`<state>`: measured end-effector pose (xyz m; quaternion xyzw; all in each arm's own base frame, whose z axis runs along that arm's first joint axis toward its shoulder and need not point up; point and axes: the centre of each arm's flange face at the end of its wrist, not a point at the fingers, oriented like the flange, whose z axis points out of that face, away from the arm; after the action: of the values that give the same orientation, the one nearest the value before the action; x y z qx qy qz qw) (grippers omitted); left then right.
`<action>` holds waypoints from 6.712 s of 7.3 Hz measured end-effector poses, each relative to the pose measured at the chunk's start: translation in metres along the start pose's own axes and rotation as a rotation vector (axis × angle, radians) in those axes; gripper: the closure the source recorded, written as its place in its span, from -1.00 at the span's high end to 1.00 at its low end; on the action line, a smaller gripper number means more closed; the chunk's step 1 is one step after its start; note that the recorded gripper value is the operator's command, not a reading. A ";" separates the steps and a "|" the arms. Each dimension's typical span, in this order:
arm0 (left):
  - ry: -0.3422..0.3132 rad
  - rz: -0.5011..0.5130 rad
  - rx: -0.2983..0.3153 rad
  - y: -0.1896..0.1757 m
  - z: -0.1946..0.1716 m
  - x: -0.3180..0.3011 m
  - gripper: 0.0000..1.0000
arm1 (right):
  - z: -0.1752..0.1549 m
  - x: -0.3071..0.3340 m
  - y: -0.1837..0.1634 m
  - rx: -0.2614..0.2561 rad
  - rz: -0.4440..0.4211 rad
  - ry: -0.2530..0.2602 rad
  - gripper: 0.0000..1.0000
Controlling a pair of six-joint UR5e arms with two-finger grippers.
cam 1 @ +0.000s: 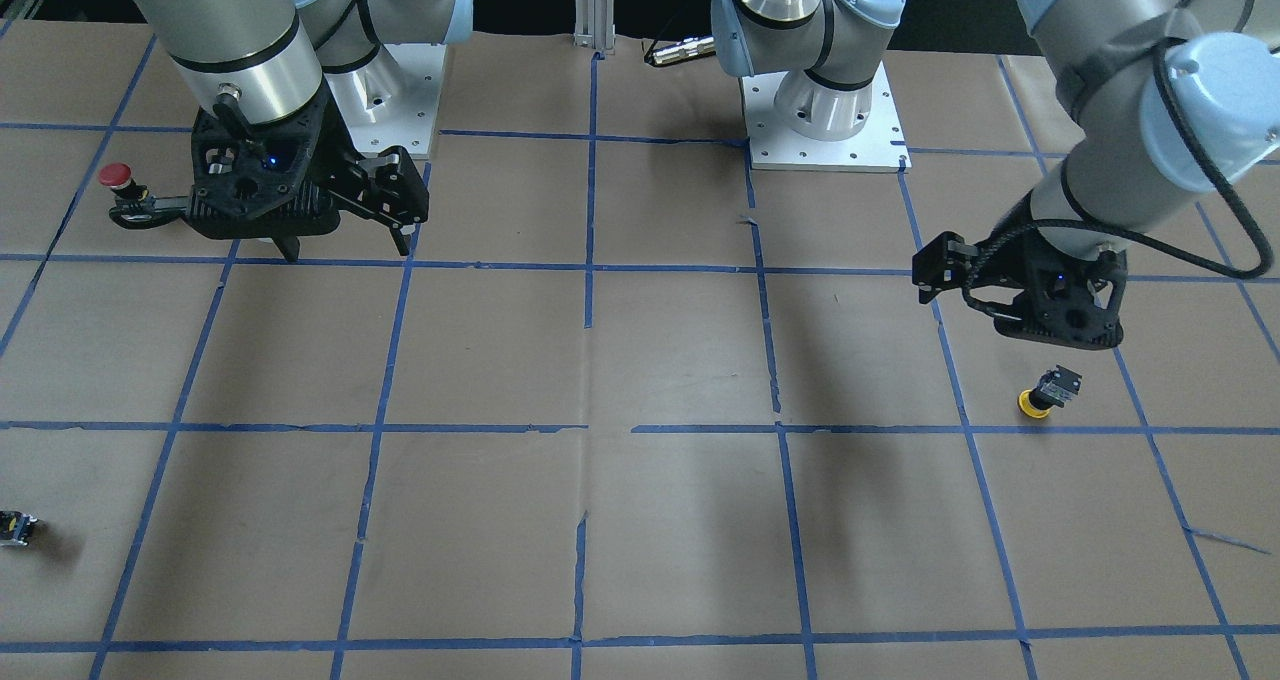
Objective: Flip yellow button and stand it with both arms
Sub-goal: 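Move the left gripper down toward the yellow-capped button lying on its side, then close the left gripper on the yellow button's square base, then raise the button with the left gripper while the right gripper swings over, then close the right gripper on the yellow cap held by the left gripper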
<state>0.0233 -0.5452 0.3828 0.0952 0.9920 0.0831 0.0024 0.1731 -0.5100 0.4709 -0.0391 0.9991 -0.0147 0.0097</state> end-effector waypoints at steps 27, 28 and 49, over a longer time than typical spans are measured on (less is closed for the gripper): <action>-0.047 0.538 0.172 0.018 0.121 -0.145 -0.75 | 0.000 0.000 0.001 -0.003 0.000 0.001 1.00; 0.006 0.557 0.176 0.019 0.110 -0.122 -0.75 | 0.001 0.000 0.001 -0.008 0.001 0.000 1.00; 1.479 -0.222 0.262 0.026 -0.076 0.192 -0.81 | -0.001 -0.023 0.014 -0.287 0.508 -1.397 0.80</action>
<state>-0.1617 -0.4959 0.4643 -0.0862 0.7407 0.0060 -0.6663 0.1949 -0.4939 0.4717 0.1911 0.7311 0.1465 0.6383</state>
